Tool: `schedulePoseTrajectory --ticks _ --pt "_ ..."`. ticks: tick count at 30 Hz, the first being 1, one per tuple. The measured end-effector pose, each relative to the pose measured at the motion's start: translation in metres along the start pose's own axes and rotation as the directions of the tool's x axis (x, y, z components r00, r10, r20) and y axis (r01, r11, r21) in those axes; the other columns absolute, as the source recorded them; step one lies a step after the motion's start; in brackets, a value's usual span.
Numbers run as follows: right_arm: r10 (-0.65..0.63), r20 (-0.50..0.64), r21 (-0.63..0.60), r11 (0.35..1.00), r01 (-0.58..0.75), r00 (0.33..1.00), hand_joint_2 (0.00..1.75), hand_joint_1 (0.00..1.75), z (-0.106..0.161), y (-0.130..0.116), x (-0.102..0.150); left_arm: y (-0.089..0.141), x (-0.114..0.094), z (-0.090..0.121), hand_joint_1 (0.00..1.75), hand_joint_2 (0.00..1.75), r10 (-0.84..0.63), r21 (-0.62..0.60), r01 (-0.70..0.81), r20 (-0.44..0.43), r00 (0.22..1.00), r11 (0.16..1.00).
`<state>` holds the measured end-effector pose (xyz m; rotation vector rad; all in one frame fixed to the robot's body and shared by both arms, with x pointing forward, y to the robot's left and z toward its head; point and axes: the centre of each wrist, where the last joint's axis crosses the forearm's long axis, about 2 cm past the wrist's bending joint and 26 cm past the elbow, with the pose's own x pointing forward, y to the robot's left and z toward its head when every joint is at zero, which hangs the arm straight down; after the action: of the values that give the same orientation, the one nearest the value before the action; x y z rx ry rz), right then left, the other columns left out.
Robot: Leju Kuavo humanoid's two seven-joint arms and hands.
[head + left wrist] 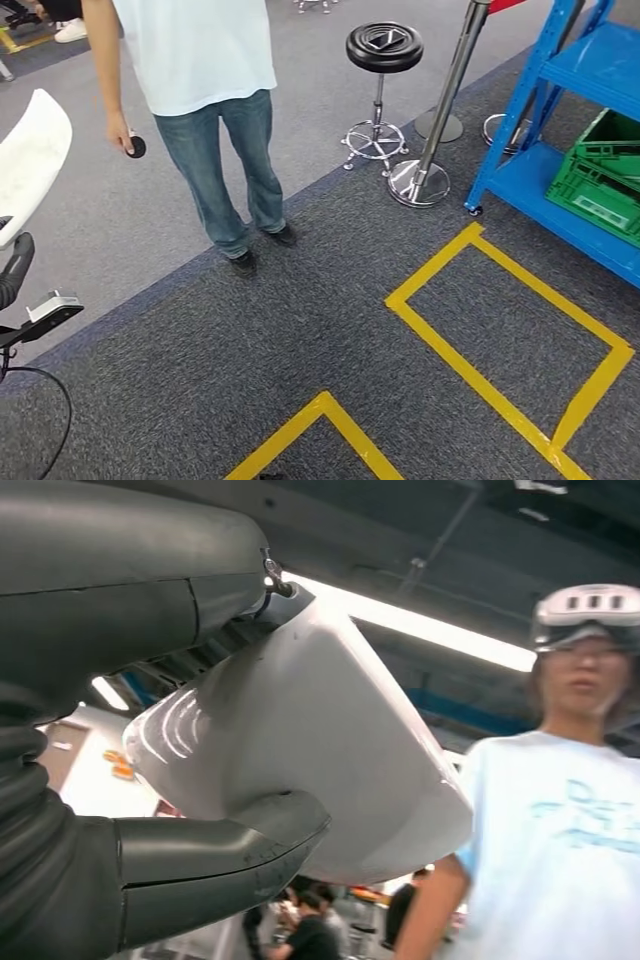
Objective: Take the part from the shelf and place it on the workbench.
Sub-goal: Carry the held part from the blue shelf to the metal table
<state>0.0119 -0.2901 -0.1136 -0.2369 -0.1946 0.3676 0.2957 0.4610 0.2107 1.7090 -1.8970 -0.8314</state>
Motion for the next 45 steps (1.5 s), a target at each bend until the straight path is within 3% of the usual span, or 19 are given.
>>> schedulePoseTrajectory --ticks 45 --pt "0.018 0.003 0.014 1.0 -0.018 1.0 0.0 0.0 0.0 0.005 0.01 -0.003 -0.005 -0.006 1.75 1.75 0.012 0.013 -0.012 0.0 1.0 1.0"
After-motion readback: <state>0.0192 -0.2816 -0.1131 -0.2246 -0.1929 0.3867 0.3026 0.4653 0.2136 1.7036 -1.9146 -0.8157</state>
